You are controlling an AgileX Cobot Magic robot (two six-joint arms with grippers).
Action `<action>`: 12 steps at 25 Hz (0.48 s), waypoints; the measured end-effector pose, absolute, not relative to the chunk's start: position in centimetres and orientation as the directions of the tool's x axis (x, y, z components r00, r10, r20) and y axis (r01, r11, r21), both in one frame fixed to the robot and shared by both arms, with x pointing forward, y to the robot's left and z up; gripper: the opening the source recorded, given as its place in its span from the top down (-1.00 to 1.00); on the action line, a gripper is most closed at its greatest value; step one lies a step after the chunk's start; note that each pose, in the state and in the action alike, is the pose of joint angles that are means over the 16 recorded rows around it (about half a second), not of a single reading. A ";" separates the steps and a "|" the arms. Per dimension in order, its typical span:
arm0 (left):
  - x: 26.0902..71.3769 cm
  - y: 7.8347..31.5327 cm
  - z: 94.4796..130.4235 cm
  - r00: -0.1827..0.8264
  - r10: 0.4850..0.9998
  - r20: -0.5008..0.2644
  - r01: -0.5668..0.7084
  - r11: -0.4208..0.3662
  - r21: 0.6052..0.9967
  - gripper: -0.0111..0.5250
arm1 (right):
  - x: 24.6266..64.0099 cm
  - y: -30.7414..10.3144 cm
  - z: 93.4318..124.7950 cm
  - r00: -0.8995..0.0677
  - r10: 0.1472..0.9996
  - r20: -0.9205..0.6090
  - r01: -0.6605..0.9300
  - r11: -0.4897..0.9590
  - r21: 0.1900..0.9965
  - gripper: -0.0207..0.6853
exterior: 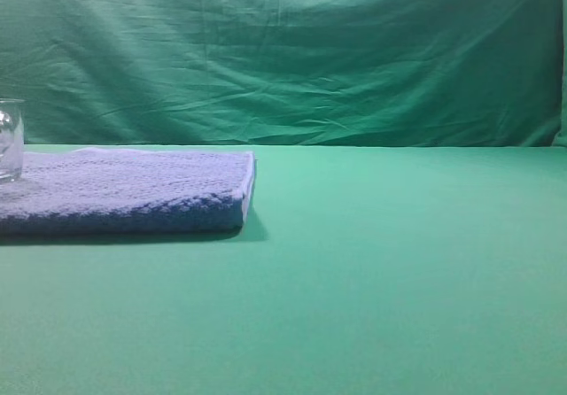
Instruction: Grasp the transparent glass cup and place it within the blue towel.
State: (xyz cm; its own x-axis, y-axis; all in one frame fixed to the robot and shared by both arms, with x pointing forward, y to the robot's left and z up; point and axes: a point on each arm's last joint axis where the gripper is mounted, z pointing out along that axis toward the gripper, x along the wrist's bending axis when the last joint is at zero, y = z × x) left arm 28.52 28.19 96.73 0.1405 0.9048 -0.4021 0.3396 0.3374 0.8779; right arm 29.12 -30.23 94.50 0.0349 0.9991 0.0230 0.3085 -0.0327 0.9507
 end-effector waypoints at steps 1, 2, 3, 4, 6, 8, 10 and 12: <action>28.5 28.2 96.7 0.140 0.905 -0.402 0.340 0.337 0.878 0.96 | 29.1 -30.2 94.5 0.035 0.999 0.023 0.309 -0.033 0.951 0.77; 28.5 28.2 96.7 0.140 0.905 -0.402 0.340 0.337 0.878 0.96 | 29.1 -30.2 94.5 0.035 0.999 0.023 0.309 -0.033 0.951 0.77; 28.5 28.2 96.7 0.140 0.905 -0.402 0.340 0.337 0.878 0.96 | 29.1 -30.2 94.5 0.035 0.999 0.023 0.309 -0.033 0.951 0.77; 28.5 28.2 96.7 0.140 0.905 -0.402 0.340 0.337 0.878 0.96 | 29.1 -30.2 94.5 0.035 0.999 0.023 0.309 -0.033 0.951 0.77; 28.5 28.2 96.7 0.140 0.905 -0.402 0.340 0.337 0.878 0.96 | 29.1 -30.2 94.5 0.035 0.999 0.023 0.309 -0.033 0.951 0.77; 28.5 28.2 96.7 0.140 0.905 -0.402 0.340 0.337 0.878 0.96 | 29.1 -30.2 94.5 0.035 0.999 0.023 0.309 -0.033 0.951 0.77; 28.5 28.2 96.7 0.140 0.905 -0.402 0.340 0.337 0.878 0.96 | 29.1 -30.2 94.5 0.035 0.999 0.023 0.309 -0.033 0.951 0.77; 28.5 28.2 96.7 0.140 0.905 -0.402 0.340 0.337 0.878 0.96 | 29.1 -30.2 94.5 0.035 0.999 0.023 0.309 -0.033 0.951 0.77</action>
State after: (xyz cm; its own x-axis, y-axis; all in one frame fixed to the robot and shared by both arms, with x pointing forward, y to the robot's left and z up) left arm 28.52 28.19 96.73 0.1405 0.9048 -0.4021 0.3396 0.3374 0.8779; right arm 29.12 -30.23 94.50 0.0349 0.9991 0.0230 0.3085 -0.0327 0.9507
